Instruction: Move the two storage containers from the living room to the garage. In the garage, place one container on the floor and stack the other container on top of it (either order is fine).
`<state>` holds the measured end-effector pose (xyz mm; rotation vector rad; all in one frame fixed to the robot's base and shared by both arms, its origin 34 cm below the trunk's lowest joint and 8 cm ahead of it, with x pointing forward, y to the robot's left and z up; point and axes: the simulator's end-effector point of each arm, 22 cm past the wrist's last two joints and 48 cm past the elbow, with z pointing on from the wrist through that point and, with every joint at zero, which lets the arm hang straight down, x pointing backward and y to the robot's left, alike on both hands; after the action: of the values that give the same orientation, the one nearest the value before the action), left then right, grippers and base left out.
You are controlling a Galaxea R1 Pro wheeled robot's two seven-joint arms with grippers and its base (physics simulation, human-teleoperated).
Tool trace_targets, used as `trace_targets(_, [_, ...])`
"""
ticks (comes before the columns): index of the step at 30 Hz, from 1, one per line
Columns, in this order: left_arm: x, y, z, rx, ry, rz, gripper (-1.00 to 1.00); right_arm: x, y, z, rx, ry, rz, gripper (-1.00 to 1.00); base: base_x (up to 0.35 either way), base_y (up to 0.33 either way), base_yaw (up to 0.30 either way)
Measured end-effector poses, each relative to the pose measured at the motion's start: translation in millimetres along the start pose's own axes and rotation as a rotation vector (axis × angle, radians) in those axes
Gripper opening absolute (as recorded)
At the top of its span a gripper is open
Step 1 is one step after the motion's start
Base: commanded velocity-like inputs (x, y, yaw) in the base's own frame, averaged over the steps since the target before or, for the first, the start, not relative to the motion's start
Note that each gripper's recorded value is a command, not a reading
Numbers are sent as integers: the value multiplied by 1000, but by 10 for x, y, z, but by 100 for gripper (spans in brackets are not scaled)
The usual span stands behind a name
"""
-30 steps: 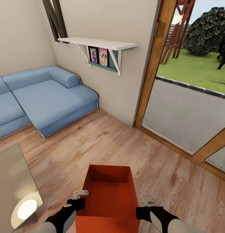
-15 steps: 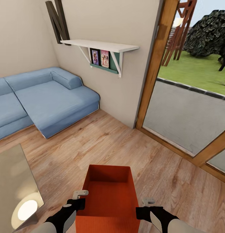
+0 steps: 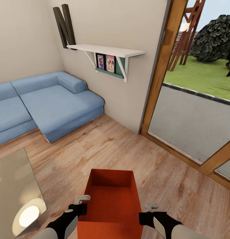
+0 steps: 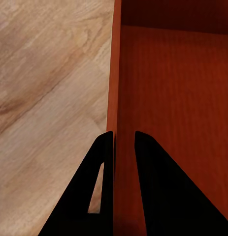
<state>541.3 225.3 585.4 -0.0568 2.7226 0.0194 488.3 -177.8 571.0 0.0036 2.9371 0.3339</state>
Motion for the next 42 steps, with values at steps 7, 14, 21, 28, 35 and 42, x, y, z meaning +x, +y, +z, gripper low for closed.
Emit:
trace_targets(7, [-53,-2,-24,1,-11,-1,-100,-47,7,-29,0,-10,-2,-100,0,0,43])
trace_targets(14, [-109,-3,-51,1,-22,-1,-100,-99,16,-62,0,-21,-6,-100,0,0,4])
trace_targets(21, [-163,-4,-78,1,-33,-2,-100,-149,25,-94,-1,-32,-9,-100,0,0,0])
trace_targets(28, [-218,-4,-106,1,-44,-2,-100,-195,34,-126,-1,-43,-11,-100,0,0,0])
trace_targets(35, [-273,-6,-135,2,-56,-2,-100,-241,43,-159,-1,-54,-13,-100,0,0,0])
trace_targets(42, [-327,-9,-164,3,-67,-2,-100,-286,50,-193,-2,-65,-15,-100,0,0,0])
